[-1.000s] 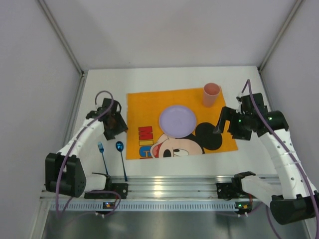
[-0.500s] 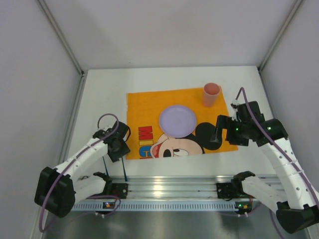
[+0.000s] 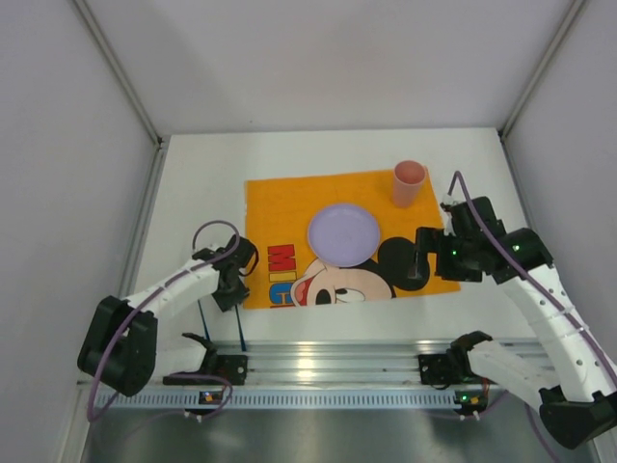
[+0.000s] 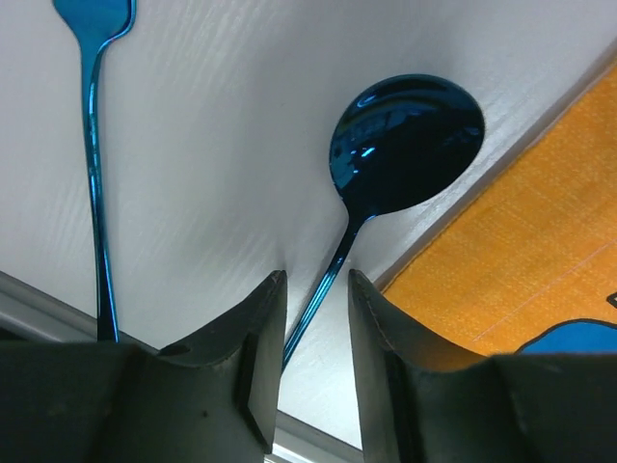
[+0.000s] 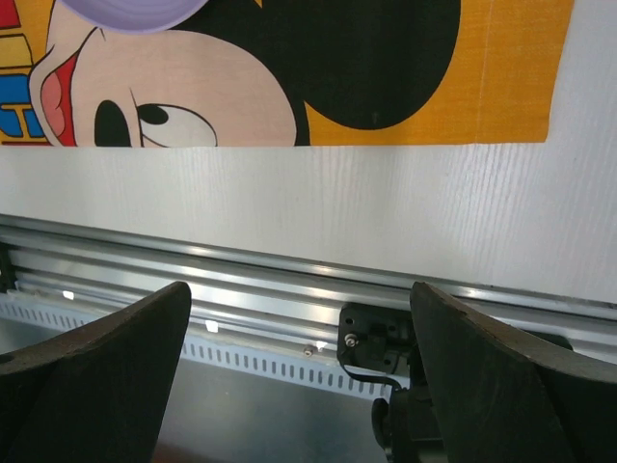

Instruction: Set the dinner table for one person

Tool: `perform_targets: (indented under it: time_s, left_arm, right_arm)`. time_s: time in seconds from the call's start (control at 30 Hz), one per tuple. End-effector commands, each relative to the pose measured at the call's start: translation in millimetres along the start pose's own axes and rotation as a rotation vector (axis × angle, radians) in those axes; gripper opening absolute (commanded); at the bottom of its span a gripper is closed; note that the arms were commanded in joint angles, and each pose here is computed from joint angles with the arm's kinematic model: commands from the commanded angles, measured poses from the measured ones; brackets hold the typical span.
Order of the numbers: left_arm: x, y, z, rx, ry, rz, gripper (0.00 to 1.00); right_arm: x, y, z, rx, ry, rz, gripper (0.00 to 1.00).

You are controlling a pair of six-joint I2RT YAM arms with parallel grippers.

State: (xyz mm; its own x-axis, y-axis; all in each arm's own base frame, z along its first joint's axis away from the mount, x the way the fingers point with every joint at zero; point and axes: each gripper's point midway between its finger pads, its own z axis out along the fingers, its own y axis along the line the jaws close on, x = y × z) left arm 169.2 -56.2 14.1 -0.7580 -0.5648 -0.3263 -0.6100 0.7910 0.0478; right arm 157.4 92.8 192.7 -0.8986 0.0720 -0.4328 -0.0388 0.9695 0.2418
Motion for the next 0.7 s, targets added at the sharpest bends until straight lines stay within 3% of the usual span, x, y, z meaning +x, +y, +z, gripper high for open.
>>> perform_targets:
  time_s: [0.0, 0.13, 0.23, 0.27, 0.3, 0.47, 0.67]
  left_arm:
    - [-9, -6, 14, 0.005, -0.055, -0.008, 0.36]
    - [-7, -3, 25, -0.009, -0.054, 0.001, 0.32]
    - [-11, -3, 28, -0.011, -0.059, -0.003, 0.20]
    - [-11, -2, 29, -0.016, -0.057, 0.001, 0.03]
    - [-13, -2, 30, -0.019, -0.060, 0.005, 0.00]
    - [-16, -9, 31, 0.016, -0.068, 0.032, 0.00]
    - [-60, -26, -11, 0.034, -0.168, 0.070, 0.00]
  right_arm:
    - [-13, 1, -12, 0.016, -0.049, -0.038, 0.97]
    - [-16, -1, -11, 0.042, -0.050, -0.058, 0.98]
    - [-18, 0, -8, 0.051, -0.046, -0.069, 0.98]
    - [-18, 0, -8, 0.052, -0.043, -0.071, 0.98]
    - [-19, 1, -8, 0.054, -0.045, -0.073, 0.98]
    - [-24, 3, -5, 0.056, -0.041, -0.080, 0.98]
    - [-30, 8, -5, 0.041, -0.051, -0.080, 0.98]
